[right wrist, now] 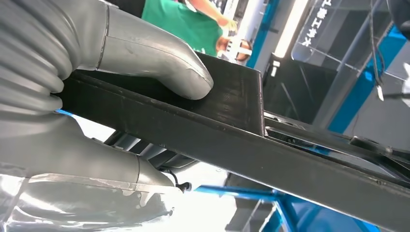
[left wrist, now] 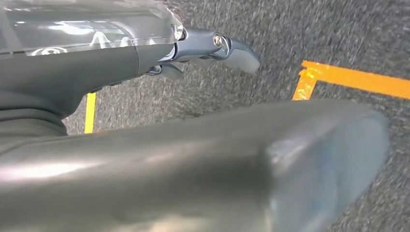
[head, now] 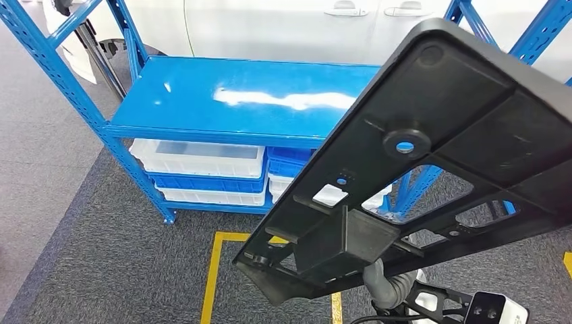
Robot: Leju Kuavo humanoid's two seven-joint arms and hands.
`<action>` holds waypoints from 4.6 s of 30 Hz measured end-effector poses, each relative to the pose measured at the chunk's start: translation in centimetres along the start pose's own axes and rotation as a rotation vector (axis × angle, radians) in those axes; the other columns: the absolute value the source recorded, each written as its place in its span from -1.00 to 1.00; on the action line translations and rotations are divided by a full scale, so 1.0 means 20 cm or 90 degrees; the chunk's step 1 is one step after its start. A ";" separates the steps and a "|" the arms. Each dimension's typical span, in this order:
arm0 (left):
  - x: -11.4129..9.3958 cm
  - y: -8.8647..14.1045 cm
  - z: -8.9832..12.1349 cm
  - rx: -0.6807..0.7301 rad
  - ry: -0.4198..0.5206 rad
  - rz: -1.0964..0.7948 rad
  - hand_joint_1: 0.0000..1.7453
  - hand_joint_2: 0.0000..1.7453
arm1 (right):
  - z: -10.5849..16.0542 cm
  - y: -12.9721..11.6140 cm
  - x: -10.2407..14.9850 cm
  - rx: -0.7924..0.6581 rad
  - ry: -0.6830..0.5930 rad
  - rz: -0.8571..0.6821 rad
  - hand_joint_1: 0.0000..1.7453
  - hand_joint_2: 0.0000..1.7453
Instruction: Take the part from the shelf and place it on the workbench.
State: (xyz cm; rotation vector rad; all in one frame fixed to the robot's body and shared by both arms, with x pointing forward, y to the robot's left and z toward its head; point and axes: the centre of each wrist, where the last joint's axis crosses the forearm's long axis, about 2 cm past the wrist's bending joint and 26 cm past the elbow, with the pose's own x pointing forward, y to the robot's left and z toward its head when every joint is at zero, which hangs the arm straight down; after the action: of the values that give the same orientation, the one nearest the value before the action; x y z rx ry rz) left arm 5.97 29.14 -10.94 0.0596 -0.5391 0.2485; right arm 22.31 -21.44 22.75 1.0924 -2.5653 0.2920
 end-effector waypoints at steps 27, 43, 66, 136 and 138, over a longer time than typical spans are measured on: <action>0.03 0.03 -0.01 -0.009 0.002 -0.029 -1.00 -1.00 | -0.09 -0.04 0.03 -0.008 -0.021 0.092 1.00 1.00; 0.01 0.12 0.00 0.049 0.007 -0.043 -1.00 -1.00 | -0.05 -0.02 0.07 0.022 -0.028 0.029 1.00 1.00; 0.01 0.26 0.00 0.081 -0.026 0.004 -1.00 -1.00 | -0.03 0.02 0.11 0.008 -0.063 0.011 1.00 1.00; -0.01 0.04 0.00 0.009 0.004 0.002 -1.00 -1.00 | -0.26 0.08 -0.32 0.048 -0.004 -0.073 1.00 1.00; -0.02 0.04 0.01 0.008 0.006 0.000 -1.00 -1.00 | -0.26 0.08 -0.32 0.046 -0.003 -0.072 1.00 1.00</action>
State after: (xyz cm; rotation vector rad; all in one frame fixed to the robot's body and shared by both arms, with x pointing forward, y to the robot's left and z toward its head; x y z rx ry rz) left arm 5.47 29.78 -11.01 0.0713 -0.5279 0.2518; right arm 26.39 -14.58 24.98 1.2612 -2.5030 0.3570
